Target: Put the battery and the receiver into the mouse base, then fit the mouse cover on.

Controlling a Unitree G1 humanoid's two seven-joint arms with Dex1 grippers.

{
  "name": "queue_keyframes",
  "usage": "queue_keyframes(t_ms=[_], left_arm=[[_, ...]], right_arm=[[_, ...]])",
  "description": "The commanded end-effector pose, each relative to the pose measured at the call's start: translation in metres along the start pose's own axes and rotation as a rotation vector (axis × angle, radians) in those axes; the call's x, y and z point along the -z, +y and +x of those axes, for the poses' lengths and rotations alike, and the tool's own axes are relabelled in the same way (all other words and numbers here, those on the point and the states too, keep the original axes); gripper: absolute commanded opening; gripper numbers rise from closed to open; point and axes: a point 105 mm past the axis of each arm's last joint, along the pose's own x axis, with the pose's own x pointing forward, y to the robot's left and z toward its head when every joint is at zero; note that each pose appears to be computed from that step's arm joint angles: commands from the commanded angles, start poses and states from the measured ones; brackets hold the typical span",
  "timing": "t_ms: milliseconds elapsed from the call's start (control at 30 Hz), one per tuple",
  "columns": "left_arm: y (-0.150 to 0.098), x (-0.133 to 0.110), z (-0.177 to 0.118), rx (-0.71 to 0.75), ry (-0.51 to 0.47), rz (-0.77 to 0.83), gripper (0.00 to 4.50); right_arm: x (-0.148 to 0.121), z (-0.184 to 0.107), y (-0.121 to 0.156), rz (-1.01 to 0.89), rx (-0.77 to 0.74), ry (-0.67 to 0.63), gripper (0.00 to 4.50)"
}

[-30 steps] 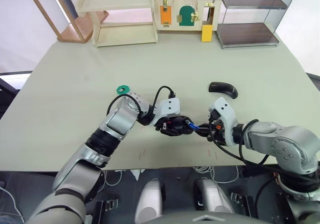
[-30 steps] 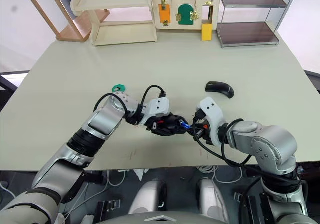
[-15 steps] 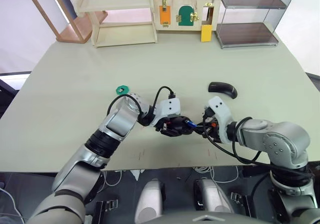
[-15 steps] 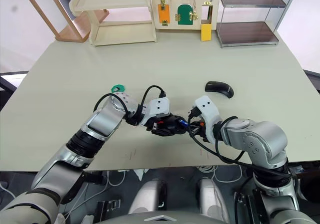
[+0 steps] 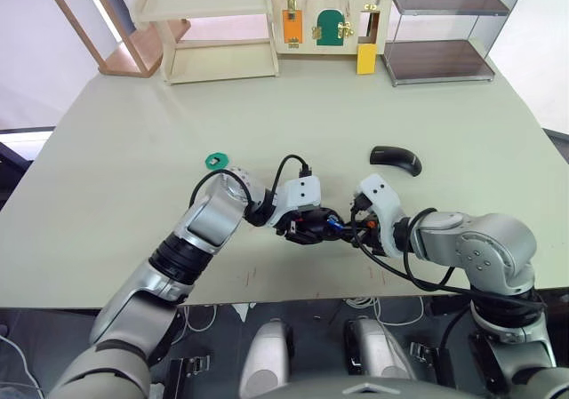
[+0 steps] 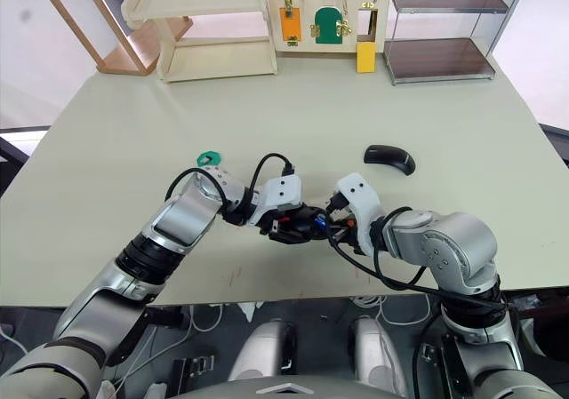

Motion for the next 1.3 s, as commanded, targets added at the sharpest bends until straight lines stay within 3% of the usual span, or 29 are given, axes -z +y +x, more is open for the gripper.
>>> queue_keyframes(t_ms=[33, 100, 167, 200, 300, 667, 900, 1300], left_arm=[[-0.016, 0.019, 0.014, 0.079, 0.061, -0.056, 2.93], [-0.016, 0.019, 0.014, 0.081, 0.062, -0.057, 2.93], [-0.016, 0.019, 0.013, 0.080, 0.063, -0.058, 2.93], [-0.016, 0.019, 0.013, 0.079, 0.062, -0.060, 2.93], [-0.016, 0.020, 0.014, 0.079, 0.062, -0.062, 2.93], [-0.017, 0.021, 0.014, 0.084, 0.066, -0.064, 2.93], [-0.017, 0.022, 0.015, 0.087, 0.069, -0.062, 2.93], [-0.019, 0.025, 0.015, 0.094, 0.074, -0.055, 2.93]], right_arm=[[0.000, 0.001, -0.002, -0.006, 0.015, 0.010, 1.11], [0.001, -0.001, -0.002, -0.007, 0.010, 0.009, 1.65], [-0.002, -0.002, -0.004, -0.008, 0.017, -0.002, 2.90], [-0.004, -0.004, -0.005, -0.010, 0.020, -0.012, 3.08], [-0.007, -0.008, -0.009, -0.017, 0.029, -0.024, 4.45], [-0.004, -0.010, -0.006, -0.044, 0.002, -0.037, 4.45], [0.007, -0.018, -0.006, -0.175, -0.009, -0.059, 4.45], [0.023, -0.020, -0.012, -0.264, -0.040, -0.244, 4.45]])
